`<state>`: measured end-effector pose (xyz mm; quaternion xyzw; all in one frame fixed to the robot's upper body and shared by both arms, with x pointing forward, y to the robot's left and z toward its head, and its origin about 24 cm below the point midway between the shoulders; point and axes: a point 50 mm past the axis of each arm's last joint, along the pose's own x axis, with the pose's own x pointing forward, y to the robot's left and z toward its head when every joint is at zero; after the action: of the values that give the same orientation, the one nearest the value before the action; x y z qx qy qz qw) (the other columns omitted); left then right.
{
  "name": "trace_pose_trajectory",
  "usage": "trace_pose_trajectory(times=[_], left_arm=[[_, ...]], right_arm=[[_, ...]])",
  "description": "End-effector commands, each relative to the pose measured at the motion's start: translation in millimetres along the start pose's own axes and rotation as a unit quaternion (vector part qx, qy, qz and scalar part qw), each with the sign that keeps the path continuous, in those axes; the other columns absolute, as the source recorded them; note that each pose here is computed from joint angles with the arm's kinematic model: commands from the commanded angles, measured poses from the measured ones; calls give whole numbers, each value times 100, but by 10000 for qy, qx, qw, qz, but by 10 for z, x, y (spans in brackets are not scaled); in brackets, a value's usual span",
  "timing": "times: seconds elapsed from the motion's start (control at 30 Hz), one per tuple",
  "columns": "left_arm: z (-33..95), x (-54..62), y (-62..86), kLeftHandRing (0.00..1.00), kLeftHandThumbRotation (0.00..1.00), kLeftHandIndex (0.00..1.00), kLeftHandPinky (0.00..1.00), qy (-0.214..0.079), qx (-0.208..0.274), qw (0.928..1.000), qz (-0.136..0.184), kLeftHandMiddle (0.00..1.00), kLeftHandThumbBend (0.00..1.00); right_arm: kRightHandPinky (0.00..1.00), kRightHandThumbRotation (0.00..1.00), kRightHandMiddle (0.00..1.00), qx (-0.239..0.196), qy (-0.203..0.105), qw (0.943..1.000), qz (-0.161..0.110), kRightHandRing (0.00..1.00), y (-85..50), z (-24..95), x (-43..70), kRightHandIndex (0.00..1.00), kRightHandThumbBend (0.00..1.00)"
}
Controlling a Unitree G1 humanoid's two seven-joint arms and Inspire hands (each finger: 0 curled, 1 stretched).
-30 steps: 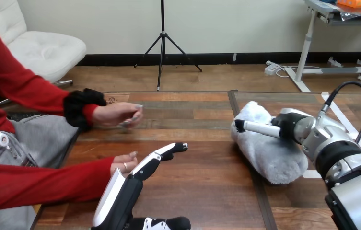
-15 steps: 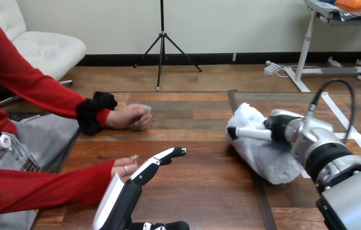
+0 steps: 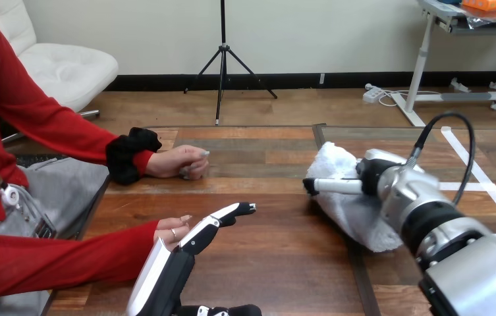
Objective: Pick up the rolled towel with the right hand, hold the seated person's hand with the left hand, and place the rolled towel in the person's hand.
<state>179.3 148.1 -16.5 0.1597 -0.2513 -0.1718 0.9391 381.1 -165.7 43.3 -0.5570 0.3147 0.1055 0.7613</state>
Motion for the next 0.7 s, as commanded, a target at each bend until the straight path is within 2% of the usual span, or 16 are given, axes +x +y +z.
trace_pose_trajectory(times=[0.0,0.07,0.27,0.3,0.37,0.47,0.57,0.67], left_arm=[[75,154,97,85,75,82,81,-444,72,9987,229,83,100],[76,153,100,85,75,82,81,-441,77,9987,227,83,100],[77,151,113,85,76,82,81,-438,134,9987,211,83,100],[78,150,114,85,76,82,81,-439,134,9987,210,83,100],[77,148,116,85,76,82,81,-435,136,9988,202,83,100],[75,145,120,85,76,82,81,-422,142,9988,188,84,100],[74,145,124,86,76,82,82,-411,147,9989,187,84,100],[73,144,129,85,76,82,82,-403,155,9989,189,84,100]], right_arm=[[22,14,61,253,-251,9993,-64,38,95,136,-13,97,91],[21,9,55,273,-284,9992,-90,34,117,122,-7,96,90],[21,2,47,260,-365,9989,-116,32,167,79,10,88,89],[21,1,44,252,-386,9989,-125,30,171,74,13,83,89],[20,1,42,223,-448,9986,-159,29,178,59,18,79,89],[21,0,42,236,-550,9980,-228,30,182,39,25,70,89],[26,0,45,348,-622,9970,-300,36,178,19,30,60,89],[29,0,46,450,-672,9961,-360,38,164,-1,33,56,88]])
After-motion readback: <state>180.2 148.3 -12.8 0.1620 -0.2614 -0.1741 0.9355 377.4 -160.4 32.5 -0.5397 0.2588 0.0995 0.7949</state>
